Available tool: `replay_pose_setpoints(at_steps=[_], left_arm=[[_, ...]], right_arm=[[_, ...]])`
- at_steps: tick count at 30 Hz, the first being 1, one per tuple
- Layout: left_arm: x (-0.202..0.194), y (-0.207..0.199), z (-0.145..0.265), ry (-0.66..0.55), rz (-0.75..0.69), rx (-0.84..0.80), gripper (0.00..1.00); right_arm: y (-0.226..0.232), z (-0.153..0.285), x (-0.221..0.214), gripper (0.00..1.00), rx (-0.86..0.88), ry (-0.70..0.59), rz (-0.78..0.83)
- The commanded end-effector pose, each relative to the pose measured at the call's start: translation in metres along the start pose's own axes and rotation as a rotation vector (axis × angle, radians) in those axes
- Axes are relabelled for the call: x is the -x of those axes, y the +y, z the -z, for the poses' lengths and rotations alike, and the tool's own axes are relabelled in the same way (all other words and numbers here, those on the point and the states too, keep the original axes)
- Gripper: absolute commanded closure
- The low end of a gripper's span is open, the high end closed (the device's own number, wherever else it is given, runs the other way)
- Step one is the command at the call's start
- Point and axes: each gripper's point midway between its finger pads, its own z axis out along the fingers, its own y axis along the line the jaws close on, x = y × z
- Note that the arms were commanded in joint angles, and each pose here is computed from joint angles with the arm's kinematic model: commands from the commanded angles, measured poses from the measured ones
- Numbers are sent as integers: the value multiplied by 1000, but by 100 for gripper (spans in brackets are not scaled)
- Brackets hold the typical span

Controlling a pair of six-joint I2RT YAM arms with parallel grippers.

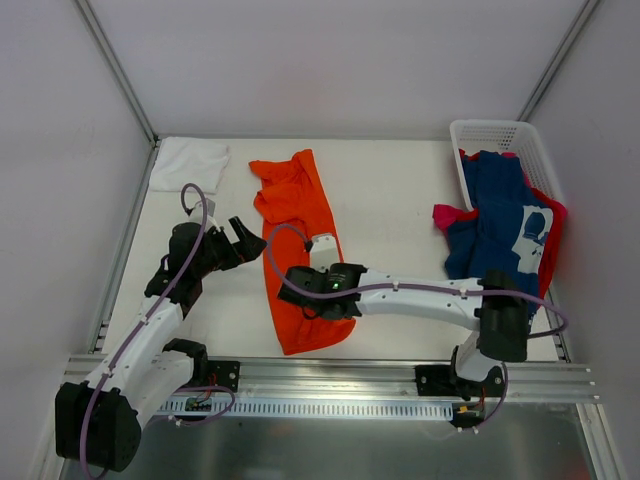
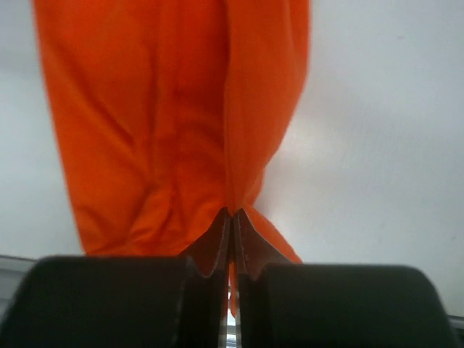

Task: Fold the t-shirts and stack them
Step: Fold the tshirt

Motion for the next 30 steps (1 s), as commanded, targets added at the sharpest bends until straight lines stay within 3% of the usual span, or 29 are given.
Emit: replay_pose_setpoints(at_steps=[1,8,17,19,20,21,25,30], left_arm=[[8,-2,-2,-25,-6,-14,1],[7,2,-3,-27,-16,2,1],[9,3,-3,-27,-16,4,1],[9,2,-4,-25,-13,2,1],[8,1,-4,-22,-12,-1,1],[7,2,-4,-20,-10,0,1],[5,-2,-3,-12,-8,-21,1],[18,-24,4,-25,-16,-100,1]], right_arm=[[44,11,-5,100,75,20,62],[100,-4,-55,100,115,126,155],[91,-24,-117,97,87,204,206],[87,-25,-122,62,77,206,207],[86,-25,-122,14,70,198,205],[85,-24,-122,1,67,194,209],[76,-14,-101,1,34,140,220],[58,23,-29,0,37,-4,187]])
